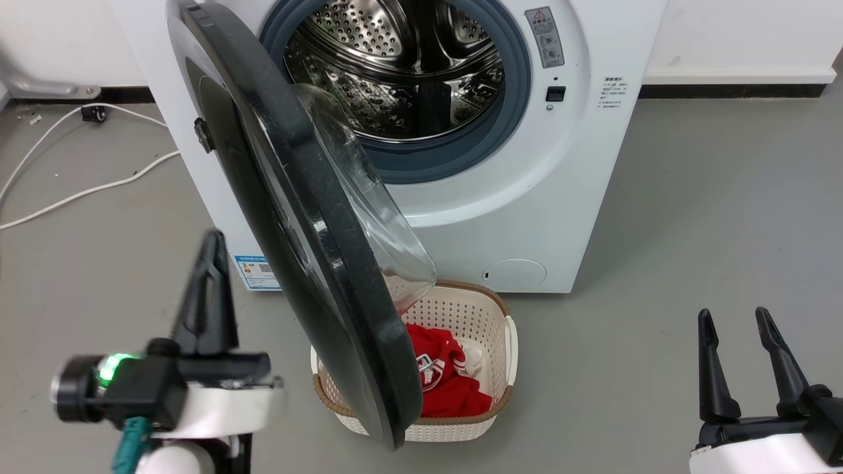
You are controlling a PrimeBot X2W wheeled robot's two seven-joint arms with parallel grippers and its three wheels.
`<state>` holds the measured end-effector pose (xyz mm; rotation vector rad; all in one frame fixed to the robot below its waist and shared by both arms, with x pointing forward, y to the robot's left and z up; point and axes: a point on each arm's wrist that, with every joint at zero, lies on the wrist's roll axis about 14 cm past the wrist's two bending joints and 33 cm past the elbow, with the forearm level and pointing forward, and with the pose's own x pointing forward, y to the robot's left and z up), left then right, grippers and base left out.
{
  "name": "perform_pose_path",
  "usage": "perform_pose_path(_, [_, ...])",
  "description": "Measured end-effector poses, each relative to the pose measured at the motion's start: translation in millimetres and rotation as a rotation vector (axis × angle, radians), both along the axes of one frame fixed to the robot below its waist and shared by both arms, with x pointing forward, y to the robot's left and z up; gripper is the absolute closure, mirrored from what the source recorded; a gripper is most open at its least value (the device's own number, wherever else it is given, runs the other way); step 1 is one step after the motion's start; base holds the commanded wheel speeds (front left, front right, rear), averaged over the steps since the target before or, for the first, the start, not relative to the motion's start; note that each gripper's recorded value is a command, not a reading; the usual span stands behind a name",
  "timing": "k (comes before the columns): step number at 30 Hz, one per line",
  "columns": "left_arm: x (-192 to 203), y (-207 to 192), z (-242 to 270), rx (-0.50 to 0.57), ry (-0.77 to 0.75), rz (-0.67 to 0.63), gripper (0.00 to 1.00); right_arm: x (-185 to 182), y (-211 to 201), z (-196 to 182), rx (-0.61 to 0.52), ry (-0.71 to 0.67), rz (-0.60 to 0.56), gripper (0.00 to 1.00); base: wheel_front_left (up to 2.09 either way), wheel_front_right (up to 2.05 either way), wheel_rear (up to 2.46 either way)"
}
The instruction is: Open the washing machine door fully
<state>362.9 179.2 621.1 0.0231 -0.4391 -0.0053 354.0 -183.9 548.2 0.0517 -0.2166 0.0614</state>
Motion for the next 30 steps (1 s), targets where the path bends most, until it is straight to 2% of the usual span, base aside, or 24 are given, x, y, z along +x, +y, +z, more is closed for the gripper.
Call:
perform_pose_path(10, [-46, -8, 132, 0.037, -0.455, 0.004, 1.00, 2, 2, -2, 0.007, 0.006, 0.006, 0.00, 0.00, 0.00, 0.00])
perform_pose_path(16, [-75, -53, 164, 0.116, -0.598, -0.153, 1.00, 2, 2, -4, 0.017, 0.013, 0.007, 0.00, 0.00, 0.00, 0.00])
perform_pose_path(19, [-81, -89, 156, 0.131, -0.582, -0.299, 1.00, 2, 2, -5, 0.021, 0.016, 0.007, 0.00, 0.00, 0.00, 0.00])
perform_pose_path(24, [-84, -142, 106, 0.120, -0.406, -0.546, 1.00, 1, 2, -6, 0.026, 0.019, 0.006, 0.00, 0.00, 0.00, 0.00])
perform_pose_path(30, [-85, -161, 23, 0.087, -0.102, -0.658, 1.00, 0, 3, -8, 0.027, 0.024, 0.009, 0.00, 0.00, 0.00, 0.00])
